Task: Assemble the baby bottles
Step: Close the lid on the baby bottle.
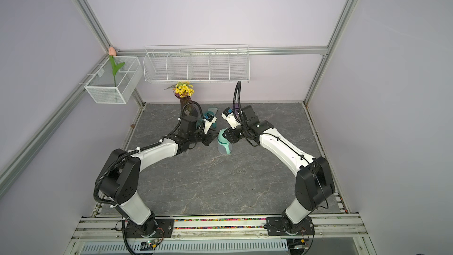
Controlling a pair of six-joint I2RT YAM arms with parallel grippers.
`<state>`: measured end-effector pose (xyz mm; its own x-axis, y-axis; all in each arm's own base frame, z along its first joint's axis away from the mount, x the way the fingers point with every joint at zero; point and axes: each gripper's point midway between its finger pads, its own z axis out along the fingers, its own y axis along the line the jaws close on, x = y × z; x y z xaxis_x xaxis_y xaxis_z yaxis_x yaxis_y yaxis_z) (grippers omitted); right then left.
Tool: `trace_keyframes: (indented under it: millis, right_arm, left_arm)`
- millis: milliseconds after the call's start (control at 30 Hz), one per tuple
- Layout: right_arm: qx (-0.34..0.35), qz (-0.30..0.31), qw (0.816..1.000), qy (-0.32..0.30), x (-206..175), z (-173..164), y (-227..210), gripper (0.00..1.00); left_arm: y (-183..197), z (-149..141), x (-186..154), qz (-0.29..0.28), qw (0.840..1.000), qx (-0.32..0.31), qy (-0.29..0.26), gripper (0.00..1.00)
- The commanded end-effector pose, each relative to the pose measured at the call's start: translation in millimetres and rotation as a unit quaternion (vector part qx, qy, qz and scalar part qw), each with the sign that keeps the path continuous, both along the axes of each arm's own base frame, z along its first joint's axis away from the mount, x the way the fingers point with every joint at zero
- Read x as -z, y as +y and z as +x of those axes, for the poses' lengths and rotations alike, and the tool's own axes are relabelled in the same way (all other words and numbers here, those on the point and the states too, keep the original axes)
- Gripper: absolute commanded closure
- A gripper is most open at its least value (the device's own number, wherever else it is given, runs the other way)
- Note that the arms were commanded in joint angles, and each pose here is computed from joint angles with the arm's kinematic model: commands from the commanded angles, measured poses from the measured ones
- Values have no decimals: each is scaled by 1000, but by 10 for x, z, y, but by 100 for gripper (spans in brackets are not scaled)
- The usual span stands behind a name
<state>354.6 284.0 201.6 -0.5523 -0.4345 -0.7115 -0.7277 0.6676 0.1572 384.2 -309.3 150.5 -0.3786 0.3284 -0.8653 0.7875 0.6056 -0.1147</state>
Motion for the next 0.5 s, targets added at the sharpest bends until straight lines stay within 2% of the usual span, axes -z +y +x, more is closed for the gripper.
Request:
trace_keyframes:
  millis: [0,467]
  right_arm:
    - [-17,-8,1000,5,28,-39,58,47]
    - [-17,-36,999,-16,21,6,94,46]
  left_arm:
    - [-50,63,-37,5,1000,2,-11,73]
    - [-74,198,46,3,1000,-23,6,73]
